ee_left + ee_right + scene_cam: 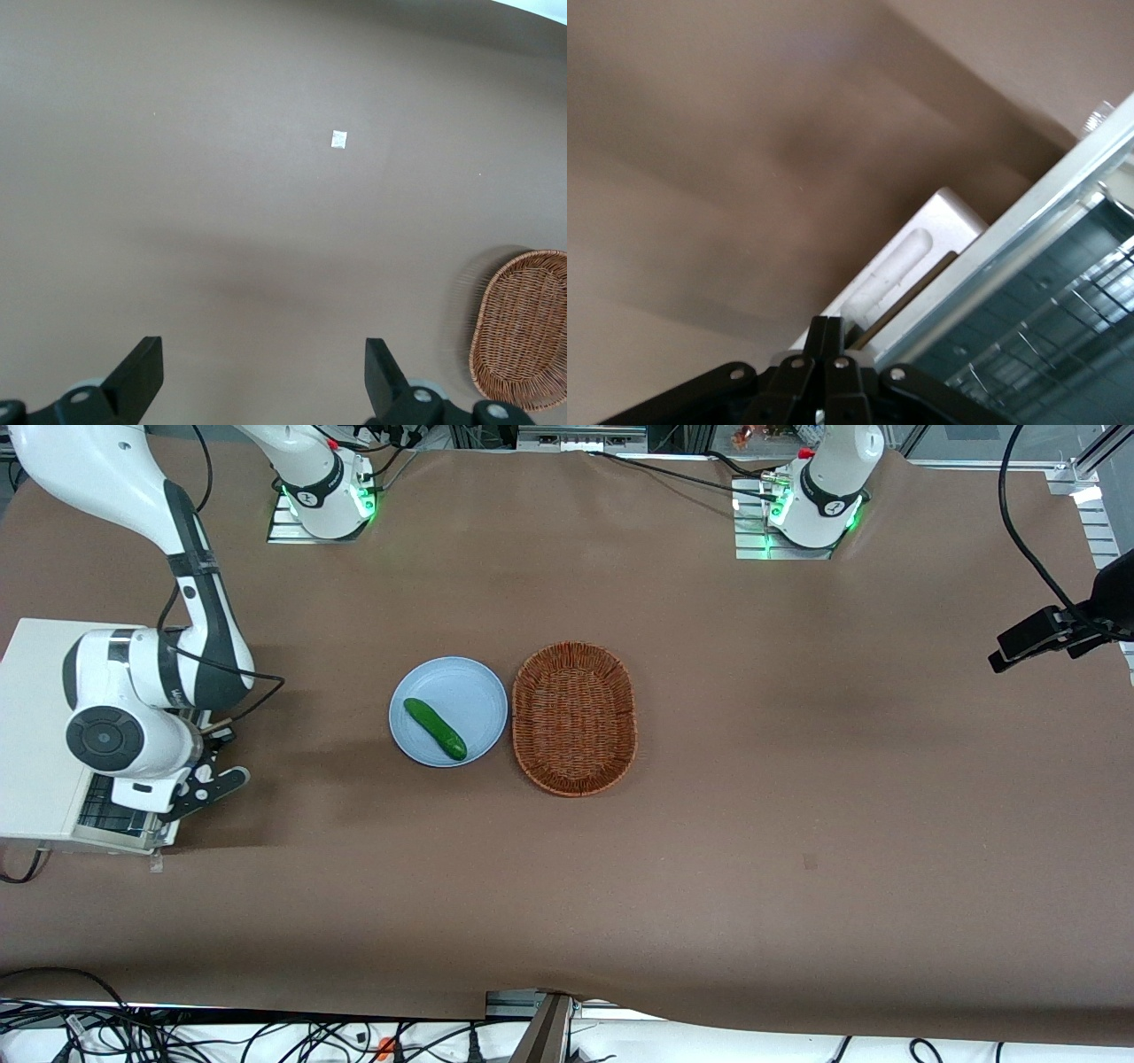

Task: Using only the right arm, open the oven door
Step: 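Pull the handle outward and down to swing the glass door open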

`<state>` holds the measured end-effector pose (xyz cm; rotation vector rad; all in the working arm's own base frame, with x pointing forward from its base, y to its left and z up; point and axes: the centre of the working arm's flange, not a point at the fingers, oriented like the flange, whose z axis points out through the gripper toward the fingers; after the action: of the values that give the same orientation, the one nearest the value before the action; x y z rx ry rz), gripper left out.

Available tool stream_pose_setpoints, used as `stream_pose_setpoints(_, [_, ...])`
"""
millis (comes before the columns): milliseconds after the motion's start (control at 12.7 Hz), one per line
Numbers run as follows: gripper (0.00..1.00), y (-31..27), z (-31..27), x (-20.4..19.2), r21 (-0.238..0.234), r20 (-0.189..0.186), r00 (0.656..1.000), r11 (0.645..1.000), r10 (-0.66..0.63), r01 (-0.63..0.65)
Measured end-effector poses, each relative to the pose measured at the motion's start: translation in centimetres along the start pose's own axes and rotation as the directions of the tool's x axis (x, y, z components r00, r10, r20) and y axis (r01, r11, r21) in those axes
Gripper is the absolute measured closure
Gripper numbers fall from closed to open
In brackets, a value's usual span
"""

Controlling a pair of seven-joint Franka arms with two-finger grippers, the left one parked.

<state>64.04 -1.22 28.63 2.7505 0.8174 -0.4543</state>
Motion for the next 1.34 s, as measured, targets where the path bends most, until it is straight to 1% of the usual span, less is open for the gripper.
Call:
stream_pose_setpoints(315, [0.99, -1.5, 3.9, 2.6, 0.056, -0.038, 0.999, 0.998, 0.018, -0.016])
stream_pose_setpoints(551, [0.99, -1.7, 6.8, 3.8, 0.103, -0.058, 0.997, 0.994, 0.053, -0.047])
stream_pose_setpoints(709, [0.99, -1.6, 8.1, 4.1, 0.13, -0.061, 0.993, 0.987, 0.104, -0.096])
stream_pose_setpoints(866, [0.99, -1.3, 8.6, 4.2, 0.152, -0.053, 0.981, 0.972, 0.189, -0.179])
stream_pose_setpoints(945, [0.99, -1.2, 8.7, 4.1, 0.165, -0.043, 0.971, 0.96, 0.236, -0.226])
stream_pose_setpoints(1024, [0.99, -1.2, 8.9, 3.9, 0.184, -0.02, 0.958, 0.943, 0.287, -0.279])
stream_pose_setpoints(1181, [0.99, -1.8, 9.3, 3.4, 0.214, 0.053, 0.927, 0.903, 0.37, -0.373])
stream_pose_setpoints(1260, [0.99, -2.3, 9.3, 3.5, 0.222, 0.074, 0.916, 0.889, 0.393, -0.4])
stream_pose_setpoints(1339, [0.99, -3.0, 9.0, 3.7, 0.223, 0.085, 0.912, 0.884, 0.402, -0.411])
